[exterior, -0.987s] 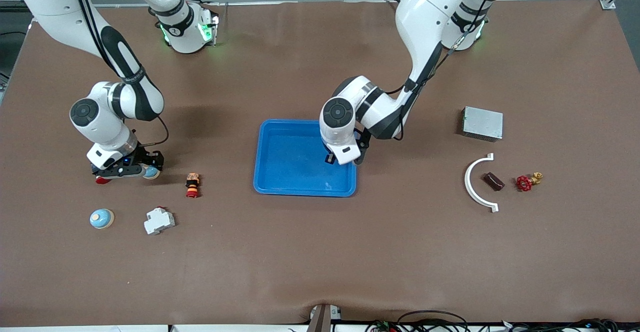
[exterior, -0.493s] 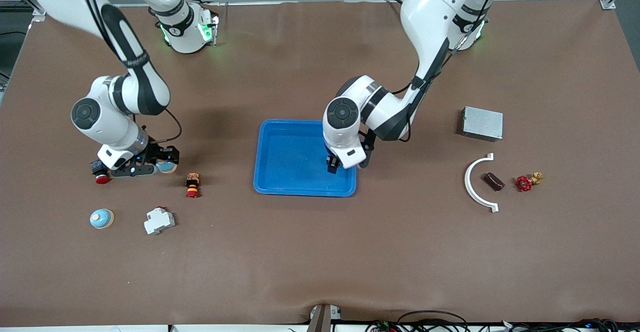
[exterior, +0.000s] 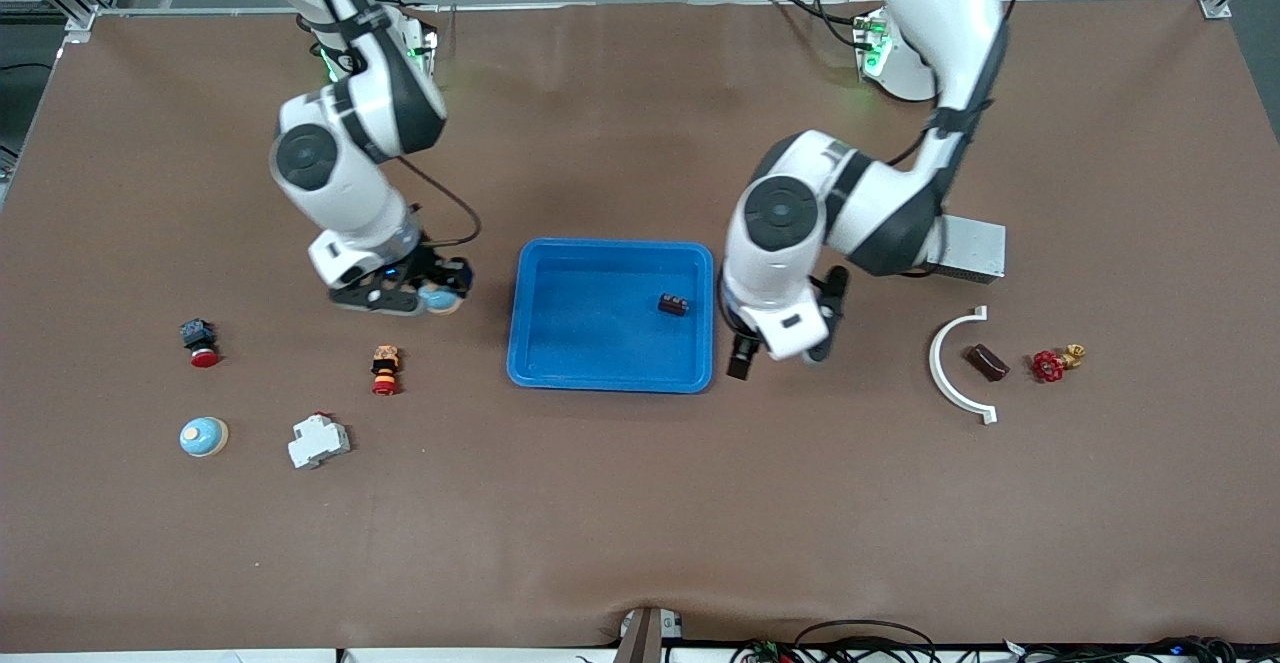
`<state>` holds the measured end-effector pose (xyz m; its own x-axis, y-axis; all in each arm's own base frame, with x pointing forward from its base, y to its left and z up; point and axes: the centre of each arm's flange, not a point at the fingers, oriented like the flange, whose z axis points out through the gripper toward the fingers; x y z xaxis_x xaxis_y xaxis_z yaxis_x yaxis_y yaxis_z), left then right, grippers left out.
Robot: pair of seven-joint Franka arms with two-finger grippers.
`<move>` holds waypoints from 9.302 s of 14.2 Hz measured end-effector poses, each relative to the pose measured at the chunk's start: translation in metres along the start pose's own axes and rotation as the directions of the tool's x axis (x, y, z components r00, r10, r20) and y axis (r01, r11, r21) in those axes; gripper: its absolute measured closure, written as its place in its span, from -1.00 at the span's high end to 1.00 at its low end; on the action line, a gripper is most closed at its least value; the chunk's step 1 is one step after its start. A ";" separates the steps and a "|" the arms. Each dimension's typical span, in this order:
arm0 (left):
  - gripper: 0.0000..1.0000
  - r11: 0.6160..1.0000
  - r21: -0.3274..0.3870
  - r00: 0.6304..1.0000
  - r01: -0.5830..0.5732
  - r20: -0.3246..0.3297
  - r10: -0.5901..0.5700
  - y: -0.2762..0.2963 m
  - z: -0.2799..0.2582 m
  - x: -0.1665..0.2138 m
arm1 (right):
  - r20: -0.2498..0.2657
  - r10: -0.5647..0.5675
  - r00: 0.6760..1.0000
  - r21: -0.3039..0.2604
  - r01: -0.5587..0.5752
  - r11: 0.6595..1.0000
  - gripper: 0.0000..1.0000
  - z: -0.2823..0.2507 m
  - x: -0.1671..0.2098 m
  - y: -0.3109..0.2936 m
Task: Place electrolytic capacitor and blue bell in tray
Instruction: 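Carry the bell over the tray while the left gripper reaches another capacitor, then release the bell in the tray while the left gripper grasps the capacitor, then grasp the second blue bell with the right gripper while the left lifts, then carry the capacitor into the tray while the right gripper lifts the bell, then release the capacitor and withdraw the left gripper while the right holds the bell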
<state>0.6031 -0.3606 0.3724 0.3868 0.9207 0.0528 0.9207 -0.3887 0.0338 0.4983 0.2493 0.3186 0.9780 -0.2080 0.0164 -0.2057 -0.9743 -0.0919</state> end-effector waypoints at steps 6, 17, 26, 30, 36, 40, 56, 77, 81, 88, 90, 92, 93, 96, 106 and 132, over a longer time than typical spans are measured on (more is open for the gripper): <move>1.00 0.989 0.033 0.990 -0.144 -0.002 0.144 -0.006 -0.025 0.139 | 0.022 0.145 0.989 -0.022 -0.144 0.989 0.36 0.049 -0.050 -0.070; 1.00 0.939 0.121 0.947 -0.322 0.064 0.316 -0.051 0.016 0.306 | -0.041 0.237 0.971 -0.090 -0.240 0.967 0.36 0.137 -0.067 -0.138; 1.00 0.943 0.156 0.955 -0.294 0.094 0.283 -0.079 0.115 0.346 | -0.060 0.259 0.964 -0.082 -0.263 0.961 0.48 0.149 -0.064 -0.141; 1.00 0.939 0.154 0.951 -0.307 0.077 0.298 -0.103 0.154 0.341 | -0.063 0.266 0.962 -0.093 -0.271 0.958 0.99 0.155 -0.059 -0.138; 0.89 0.945 0.152 0.957 -0.289 0.079 0.280 -0.139 0.191 0.348 | -0.021 0.223 0.975 -0.272 -0.220 0.937 1.00 0.055 -0.003 -0.163; 0.09 0.942 0.161 0.955 -0.293 0.089 0.282 -0.145 0.194 0.343 | 0.039 0.054 0.998 -0.273 -0.041 0.961 1.00 -0.008 0.058 -0.105; -0.41 0.916 0.139 0.926 -0.375 0.088 0.366 -0.108 0.083 0.327 | 0.162 -0.643 0.748 -0.107 0.661 0.742 1.00 0.026 0.284 0.348; -0.41 0.967 0.012 0.965 -0.256 0.055 0.255 -0.029 0.067 -0.052 | 0.086 -0.707 0.702 -0.110 0.712 0.693 0.61 0.103 0.303 0.393; -0.41 0.984 -0.010 0.981 -0.177 0.073 0.177 -0.015 0.087 -0.101 | 0.075 -0.702 0.708 -0.107 0.706 0.700 0.28 0.099 0.305 0.395; -0.41 0.994 -0.070 0.989 -0.085 0.115 0.093 -0.014 0.129 -0.146 | 0.225 -0.524 0.822 0.011 0.535 0.845 0.28 -0.025 0.286 0.285; -0.41 0.994 -0.057 0.988 -0.089 0.118 0.095 -0.018 0.149 -0.153 | 0.223 -0.429 0.875 0.026 0.435 0.900 0.28 -0.080 0.264 0.223; -0.41 0.996 -0.047 0.990 -0.070 0.117 0.075 -0.018 0.160 -0.150 | 0.225 -0.346 0.911 0.042 0.346 0.937 0.28 -0.101 0.242 0.181; -0.32 0.997 -0.047 0.991 -0.065 0.115 0.070 -0.017 0.161 -0.148 | 0.236 -0.302 0.924 0.035 0.302 0.953 0.28 -0.099 0.232 0.163; 0.25 0.996 -0.069 0.992 -0.054 0.114 0.062 -0.008 0.152 -0.141 | 0.239 -0.179 0.954 -0.012 0.188 0.982 0.28 -0.075 0.202 0.099; 1.00 0.955 -0.144 0.965 -0.259 0.001 0.262 0.027 -0.011 0.034 | 0.069 0.115 0.991 -0.058 -0.111 0.992 0.28 0.018 0.070 -0.109; 1.00 0.755 -0.037 0.755 -0.655 -0.090 0.650 -0.050 -0.138 0.305 | -0.052 0.172 0.984 -0.117 -0.177 0.977 0.28 0.143 0.046 -0.169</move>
<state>0.6679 -0.0651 0.5243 0.8856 0.4390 0.1516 0.4402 -0.8975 0.0278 0.5831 0.4167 0.1929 0.9247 -0.3771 0.0521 -0.3787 -0.9252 0.0238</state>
